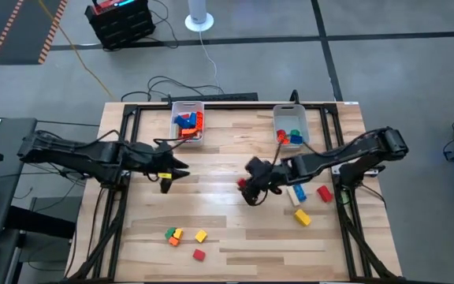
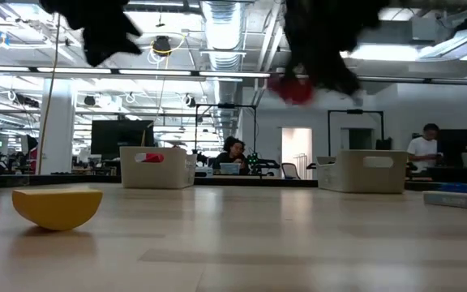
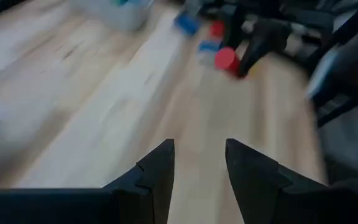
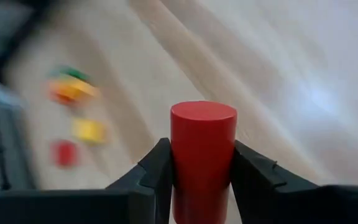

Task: Sort blocks by size
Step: Put the red cylinder wooden block into the white bin

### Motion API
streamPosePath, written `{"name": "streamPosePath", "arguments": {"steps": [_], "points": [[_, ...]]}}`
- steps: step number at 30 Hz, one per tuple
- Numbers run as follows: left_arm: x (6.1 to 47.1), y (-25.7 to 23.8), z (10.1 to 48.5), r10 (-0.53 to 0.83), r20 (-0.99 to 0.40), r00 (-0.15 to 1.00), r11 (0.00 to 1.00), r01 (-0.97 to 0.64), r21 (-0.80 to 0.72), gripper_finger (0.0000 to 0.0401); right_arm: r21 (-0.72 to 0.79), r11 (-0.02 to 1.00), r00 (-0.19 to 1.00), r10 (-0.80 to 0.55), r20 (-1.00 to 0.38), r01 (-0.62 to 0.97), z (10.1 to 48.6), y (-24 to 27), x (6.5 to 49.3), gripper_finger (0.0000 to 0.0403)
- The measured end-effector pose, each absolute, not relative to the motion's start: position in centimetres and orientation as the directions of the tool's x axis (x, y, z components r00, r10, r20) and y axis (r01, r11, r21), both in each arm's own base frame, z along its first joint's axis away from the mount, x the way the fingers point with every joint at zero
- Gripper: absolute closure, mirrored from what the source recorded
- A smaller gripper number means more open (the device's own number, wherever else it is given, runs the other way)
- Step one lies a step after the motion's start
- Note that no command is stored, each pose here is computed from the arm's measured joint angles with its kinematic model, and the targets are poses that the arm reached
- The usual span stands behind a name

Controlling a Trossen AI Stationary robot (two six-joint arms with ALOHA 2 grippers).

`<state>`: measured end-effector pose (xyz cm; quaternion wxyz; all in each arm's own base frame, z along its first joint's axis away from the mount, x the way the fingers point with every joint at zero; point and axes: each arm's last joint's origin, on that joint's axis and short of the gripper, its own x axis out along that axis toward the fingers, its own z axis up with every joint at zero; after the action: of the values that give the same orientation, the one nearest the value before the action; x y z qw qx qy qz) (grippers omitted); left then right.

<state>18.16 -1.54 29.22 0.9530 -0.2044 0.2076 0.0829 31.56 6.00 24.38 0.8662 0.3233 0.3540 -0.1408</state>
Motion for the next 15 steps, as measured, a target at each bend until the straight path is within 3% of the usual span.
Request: {"name": "streamPosePath", "arguments": {"steps": [5,15], "points": [[20.1,-1.8,29.4,0.052,-0.226,0.973,0.876,-0.154,-0.458,0.0263,0.430,0.830,0.851,-0.098,-0.516,0.356,29.3,5.5,33.1,0.0254],[24.5,-2.6,28.5,-0.067,-0.117,0.991,0.880,0.003,-0.476,0.0204,0.463,0.860,0.976,-0.184,-0.113,0.216,34.8,3.1,34.9,0.0254]]}}
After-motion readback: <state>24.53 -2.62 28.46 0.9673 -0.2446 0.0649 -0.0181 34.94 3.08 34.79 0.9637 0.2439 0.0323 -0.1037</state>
